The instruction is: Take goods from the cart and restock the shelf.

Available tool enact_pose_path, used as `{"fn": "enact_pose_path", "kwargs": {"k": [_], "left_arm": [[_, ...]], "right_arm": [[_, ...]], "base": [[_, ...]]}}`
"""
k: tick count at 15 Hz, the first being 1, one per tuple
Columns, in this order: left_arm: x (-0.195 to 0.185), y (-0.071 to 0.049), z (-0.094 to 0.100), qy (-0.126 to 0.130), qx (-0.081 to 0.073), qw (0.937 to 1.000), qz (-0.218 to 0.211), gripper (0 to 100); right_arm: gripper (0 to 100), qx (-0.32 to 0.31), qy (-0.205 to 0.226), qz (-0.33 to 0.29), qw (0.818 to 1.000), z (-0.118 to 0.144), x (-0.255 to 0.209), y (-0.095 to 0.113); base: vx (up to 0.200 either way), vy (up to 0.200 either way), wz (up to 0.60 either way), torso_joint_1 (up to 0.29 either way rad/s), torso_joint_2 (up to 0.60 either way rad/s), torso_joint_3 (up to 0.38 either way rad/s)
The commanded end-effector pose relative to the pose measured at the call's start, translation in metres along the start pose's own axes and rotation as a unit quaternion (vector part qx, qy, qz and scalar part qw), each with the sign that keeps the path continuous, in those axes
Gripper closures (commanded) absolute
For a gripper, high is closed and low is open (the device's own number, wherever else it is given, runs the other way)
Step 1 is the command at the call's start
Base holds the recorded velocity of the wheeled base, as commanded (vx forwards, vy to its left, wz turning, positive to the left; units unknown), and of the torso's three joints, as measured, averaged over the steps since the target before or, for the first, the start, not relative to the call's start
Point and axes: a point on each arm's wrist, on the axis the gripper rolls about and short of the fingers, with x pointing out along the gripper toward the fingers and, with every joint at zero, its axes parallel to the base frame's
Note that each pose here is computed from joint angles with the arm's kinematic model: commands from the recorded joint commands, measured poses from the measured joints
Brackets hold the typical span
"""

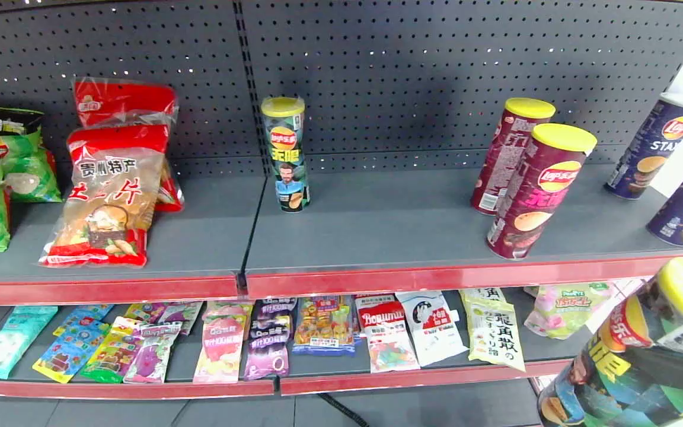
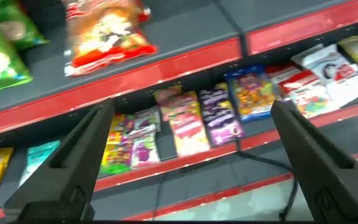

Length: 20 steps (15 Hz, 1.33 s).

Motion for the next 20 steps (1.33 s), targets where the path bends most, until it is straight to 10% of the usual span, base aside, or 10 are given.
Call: {"fn": "enact_pose_path", "kwargs": {"k": [1, 14, 20], "left_arm": [[-0.0001, 0.0000, -0.0001, 0.000, 0.000, 1.0000, 0.000, 0], [0.0015, -0.0001, -0.0010, 0.006, 0.014, 0.9999, 0.000, 0], [0.0021, -0.0003, -0.0019, 0.009, 0.014, 0.9999, 0.000, 0]], "right_arm": [[100, 0.000, 0.000, 0.001, 1.000, 0.0000, 0.0000, 0.0001], [100, -0.009, 0.006, 0.023, 1.000, -0.0023, 0.0038, 0.0037], [100, -0.010, 0.005, 0.023, 1.000, -0.0023, 0.0034, 0.0038]], "base": [[0.000, 0.200, 0.00, 0.002, 0.00, 0.002], [0.000, 0.015, 0.00, 0.000, 0.00, 0.000], [0.200, 0.000, 0.00, -0.002, 0.00, 0.005]]}}
